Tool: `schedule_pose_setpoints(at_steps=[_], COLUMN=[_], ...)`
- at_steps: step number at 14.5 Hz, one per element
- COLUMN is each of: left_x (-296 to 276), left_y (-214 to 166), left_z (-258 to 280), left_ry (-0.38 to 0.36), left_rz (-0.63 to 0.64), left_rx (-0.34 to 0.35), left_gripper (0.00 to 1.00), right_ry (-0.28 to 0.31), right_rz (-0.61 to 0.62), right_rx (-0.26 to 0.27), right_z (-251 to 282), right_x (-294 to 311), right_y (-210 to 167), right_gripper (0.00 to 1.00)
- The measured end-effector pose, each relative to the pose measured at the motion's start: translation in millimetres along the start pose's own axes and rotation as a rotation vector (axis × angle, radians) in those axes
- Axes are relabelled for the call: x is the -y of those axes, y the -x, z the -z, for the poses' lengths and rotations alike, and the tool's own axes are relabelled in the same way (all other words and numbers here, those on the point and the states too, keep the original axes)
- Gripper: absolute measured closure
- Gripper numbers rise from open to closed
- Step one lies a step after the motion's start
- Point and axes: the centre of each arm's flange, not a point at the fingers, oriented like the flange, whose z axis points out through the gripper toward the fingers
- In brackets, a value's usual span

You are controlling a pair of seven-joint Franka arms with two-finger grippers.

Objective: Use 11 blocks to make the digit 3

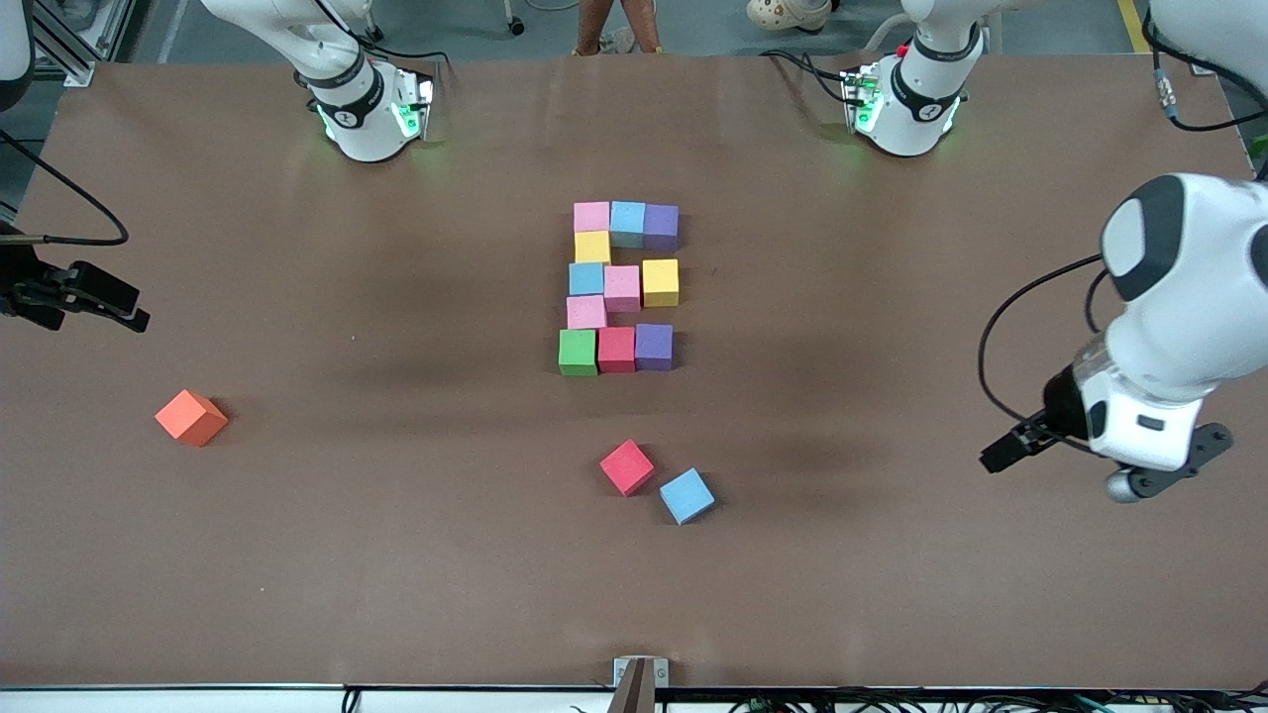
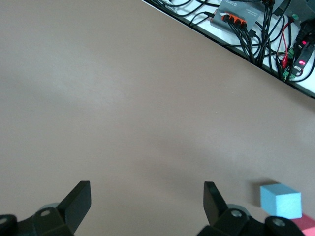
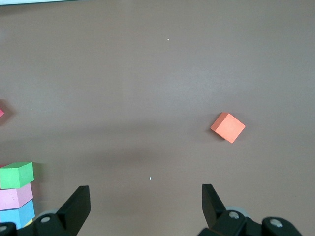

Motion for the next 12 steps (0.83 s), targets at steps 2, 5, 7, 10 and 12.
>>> schedule_pose_setpoints(at_steps=[2,5,7,10,12], left_x=[24,69,90,107,109], left_y=[-4,-3,5,27,41], left_z=[22,57,81,114,131], left_ry=[0.007,-0.022,-0.032,-0.038,-0.034], left_rz=[-0.066,-0.147,-0.203,-0.259,-0.292], left_rx=[0.030,0.087,0.105,0.106,0.100], left_gripper=[0.00,0.00,0.00,0.00,0.00], right_ry=[0.000,-0.001,-0.003,-0.004,-0.004], right_rz=[-0.001,-0.001,0.001,0.003,0.009], right_rx=[-0.001,-0.001,-0.007,-0.008,-0.007], right_z=[-1,0,2,5,4], right_x=[0,-1,0,1,0], right_y=[1,7,14,20,21], right_gripper=[0.00,0.00,0.00,0.00,0.00])
